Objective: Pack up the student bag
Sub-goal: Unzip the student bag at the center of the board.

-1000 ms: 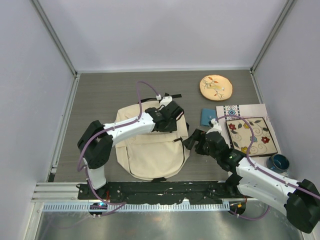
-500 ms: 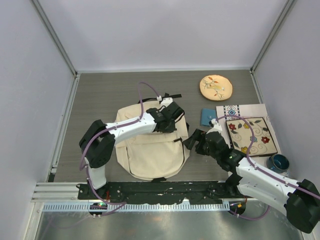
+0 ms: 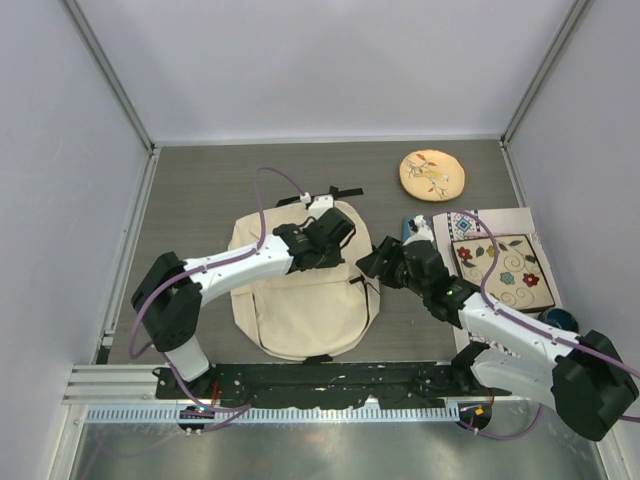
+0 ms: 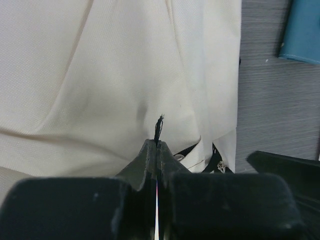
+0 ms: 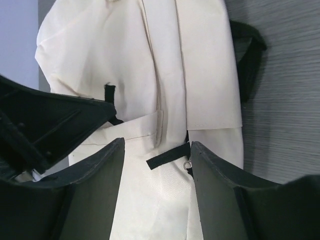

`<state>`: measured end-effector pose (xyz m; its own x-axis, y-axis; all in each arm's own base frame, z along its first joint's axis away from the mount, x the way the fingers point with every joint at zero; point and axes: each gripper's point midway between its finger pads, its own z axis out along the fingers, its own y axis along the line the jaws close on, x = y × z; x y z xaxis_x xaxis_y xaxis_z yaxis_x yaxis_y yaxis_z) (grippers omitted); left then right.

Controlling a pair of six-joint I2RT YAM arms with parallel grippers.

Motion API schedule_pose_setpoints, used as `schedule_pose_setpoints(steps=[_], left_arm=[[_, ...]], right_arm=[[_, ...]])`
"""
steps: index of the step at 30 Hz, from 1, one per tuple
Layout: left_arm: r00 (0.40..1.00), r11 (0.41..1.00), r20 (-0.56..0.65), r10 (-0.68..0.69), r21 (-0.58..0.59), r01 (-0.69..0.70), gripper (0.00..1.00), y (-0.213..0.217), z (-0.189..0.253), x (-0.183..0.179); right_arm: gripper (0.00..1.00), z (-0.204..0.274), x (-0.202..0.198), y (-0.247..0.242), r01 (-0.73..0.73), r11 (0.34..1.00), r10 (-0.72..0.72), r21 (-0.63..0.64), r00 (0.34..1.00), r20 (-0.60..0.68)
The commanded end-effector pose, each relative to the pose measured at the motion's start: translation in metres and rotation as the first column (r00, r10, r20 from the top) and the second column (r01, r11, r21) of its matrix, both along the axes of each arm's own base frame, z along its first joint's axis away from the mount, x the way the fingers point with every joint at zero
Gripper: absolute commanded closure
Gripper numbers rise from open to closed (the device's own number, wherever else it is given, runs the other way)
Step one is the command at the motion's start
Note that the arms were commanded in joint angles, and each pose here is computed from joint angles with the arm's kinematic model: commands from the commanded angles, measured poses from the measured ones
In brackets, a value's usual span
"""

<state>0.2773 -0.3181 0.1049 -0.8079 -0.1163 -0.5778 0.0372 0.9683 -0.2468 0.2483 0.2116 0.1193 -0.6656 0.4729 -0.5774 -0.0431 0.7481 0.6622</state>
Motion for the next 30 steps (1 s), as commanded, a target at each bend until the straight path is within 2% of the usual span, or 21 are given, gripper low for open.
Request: schedule_pose_setpoints(steps=[1, 21, 26, 29, 30], left_arm=[[0.994, 0.997, 0.102, 0.029, -0.078, -0.021, 1.0, -0.001, 0.032, 0.009], [0.992, 0.994, 0.121, 0.041, -0.109, -0.027, 1.0, 0.001, 0.041, 0.008], [0.992, 0.994, 0.117, 0.039, -0.105, -0.027, 1.0, 0.001, 0.039, 0.008], [0.992, 0.994, 0.118, 0.044, -0.106, -0.032, 1.0, 0.002, 0.039, 0.008], [0.992, 0.994, 0.117, 0.044, -0.102, -0.032, 1.0, 0.003, 0.038, 0.007]], right_arm=[[0.41, 0.029, 0.007, 0.032, -0.107, 0.983, 0.1, 0.149, 0.993, 0.059], [0.52, -0.003, 0.012, 0.048, -0.175, 0.961, 0.181, 0.213, 0.983, -0.01], [0.67, -0.003, 0.012, 0.051, -0.189, 0.952, 0.197, 0.243, 0.98, -0.009], [0.87, -0.006, 0.01, 0.051, -0.193, 0.949, 0.203, 0.25, 0.979, -0.016], [0.99, -0.007, 0.011, 0.05, -0.188, 0.95, 0.2, 0.25, 0.98, -0.02]])
